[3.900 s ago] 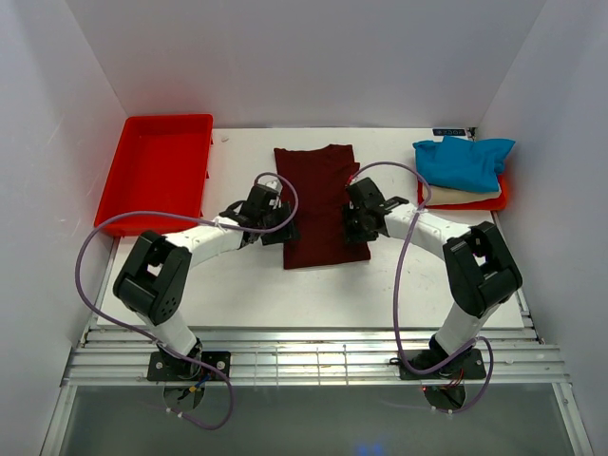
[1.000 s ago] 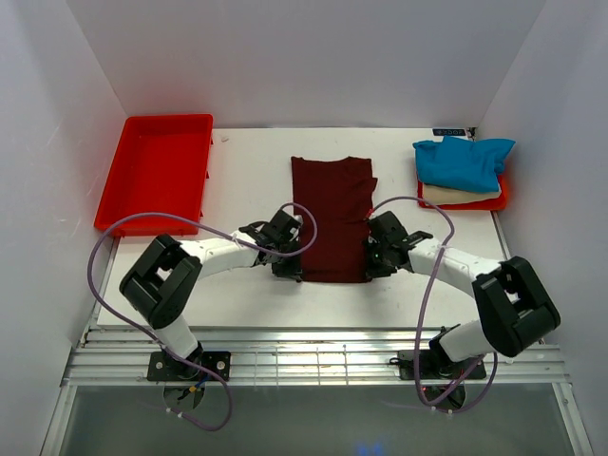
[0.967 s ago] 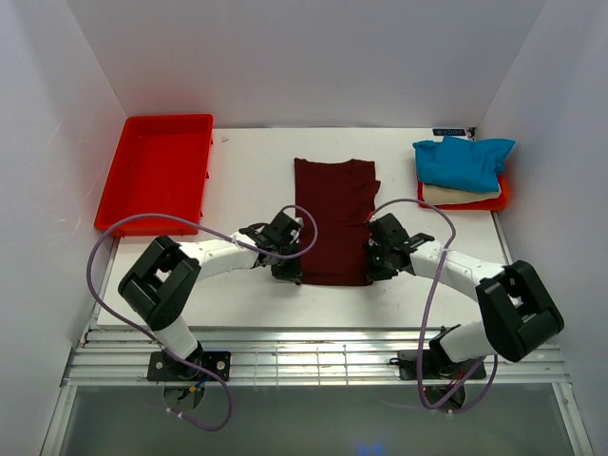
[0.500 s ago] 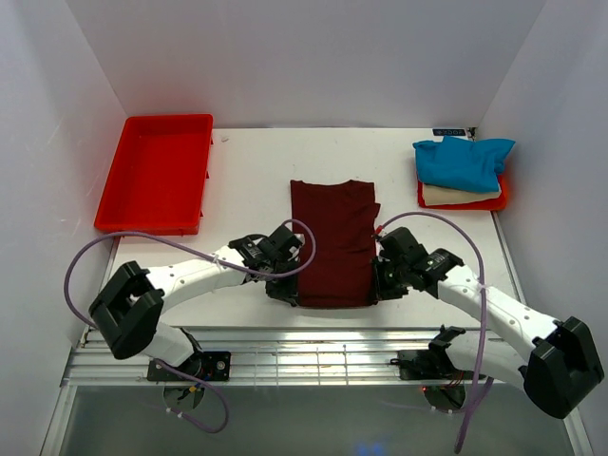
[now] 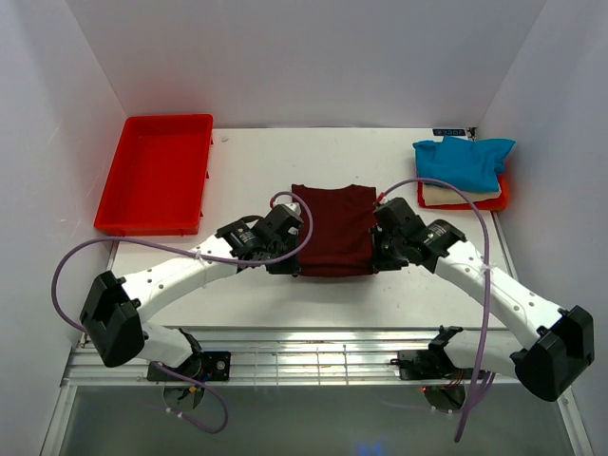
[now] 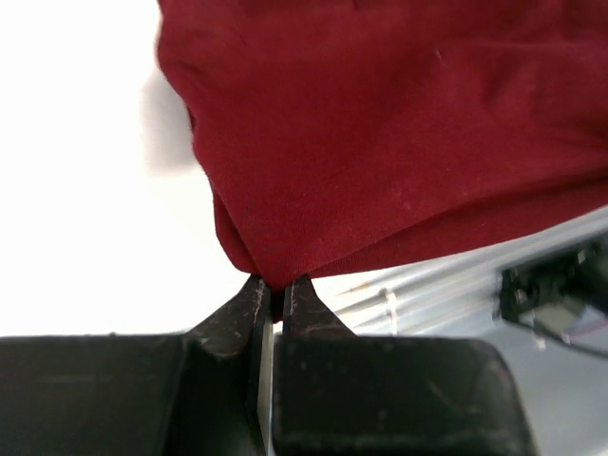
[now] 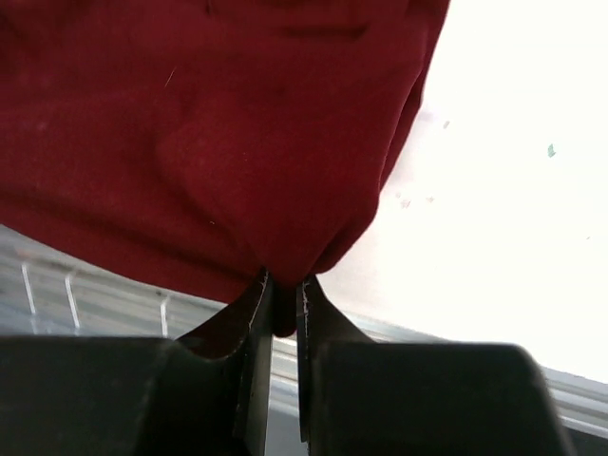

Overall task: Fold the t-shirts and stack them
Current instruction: Fold the tshirt

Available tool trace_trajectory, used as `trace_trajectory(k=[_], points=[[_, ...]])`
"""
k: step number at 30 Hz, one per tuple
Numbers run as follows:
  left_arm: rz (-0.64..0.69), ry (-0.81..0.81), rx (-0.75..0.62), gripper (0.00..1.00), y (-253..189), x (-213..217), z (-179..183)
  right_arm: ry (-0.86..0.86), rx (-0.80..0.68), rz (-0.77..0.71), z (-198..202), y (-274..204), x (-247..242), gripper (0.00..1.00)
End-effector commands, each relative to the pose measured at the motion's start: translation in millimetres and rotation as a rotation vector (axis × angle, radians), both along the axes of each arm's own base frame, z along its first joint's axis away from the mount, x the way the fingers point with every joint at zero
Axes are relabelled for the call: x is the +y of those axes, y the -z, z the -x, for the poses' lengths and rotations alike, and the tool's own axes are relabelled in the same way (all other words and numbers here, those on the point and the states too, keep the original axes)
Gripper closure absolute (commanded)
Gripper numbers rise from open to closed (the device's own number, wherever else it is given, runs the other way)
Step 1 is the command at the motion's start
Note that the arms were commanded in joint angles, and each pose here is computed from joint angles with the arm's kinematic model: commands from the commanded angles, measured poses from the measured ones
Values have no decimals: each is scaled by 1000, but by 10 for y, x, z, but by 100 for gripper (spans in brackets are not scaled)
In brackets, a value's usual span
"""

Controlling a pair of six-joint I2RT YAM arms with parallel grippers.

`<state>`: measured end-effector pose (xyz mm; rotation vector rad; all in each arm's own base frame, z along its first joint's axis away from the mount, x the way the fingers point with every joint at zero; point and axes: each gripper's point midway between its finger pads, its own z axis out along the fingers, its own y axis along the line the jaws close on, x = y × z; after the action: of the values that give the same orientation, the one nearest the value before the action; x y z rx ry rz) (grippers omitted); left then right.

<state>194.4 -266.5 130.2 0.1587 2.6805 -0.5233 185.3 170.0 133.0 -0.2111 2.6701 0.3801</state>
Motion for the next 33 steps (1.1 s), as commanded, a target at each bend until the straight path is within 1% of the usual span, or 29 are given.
trace_trajectory(k=[1, 5, 9, 14, 18, 23, 24, 27, 31, 33], points=[[-80, -111, -120, 97, -116, 201, -291, 80, -118, 133, -306, -183, -202, 87], [-62, -123, -186, 97, -146, 140, -530, 107, -152, 214, -573, -178, -201, 87], [-70, -134, -216, 97, -104, 133, -800, 101, -178, 226, -793, -168, -115, 87], [-73, -148, -239, 97, -30, 130, -1117, 116, -202, 274, -1036, -152, -134, 87], [-58, -148, -241, 97, -31, 131, -1334, 140, -210, 285, -1233, -145, -206, 87], [-48, -129, -243, 97, -9, 87, -1534, 130, -222, 299, -1446, -135, -228, 87], [-55, -124, -234, 97, 53, 69, -1570, 133, -211, 310, -1490, -83, -253, 87], [-43, -120, -233, 97, 63, 19, -1706, 121, -217, 302, -1635, -65, -239, 87], [-52, -107, -206, 98, 234, -70, -1880, 104, -210, 309, -1840, 36, -208, 87], [-48, -110, -223, 98, 182, -93, -1979, 100, -228, 311, -1964, -29, -201, 87]])
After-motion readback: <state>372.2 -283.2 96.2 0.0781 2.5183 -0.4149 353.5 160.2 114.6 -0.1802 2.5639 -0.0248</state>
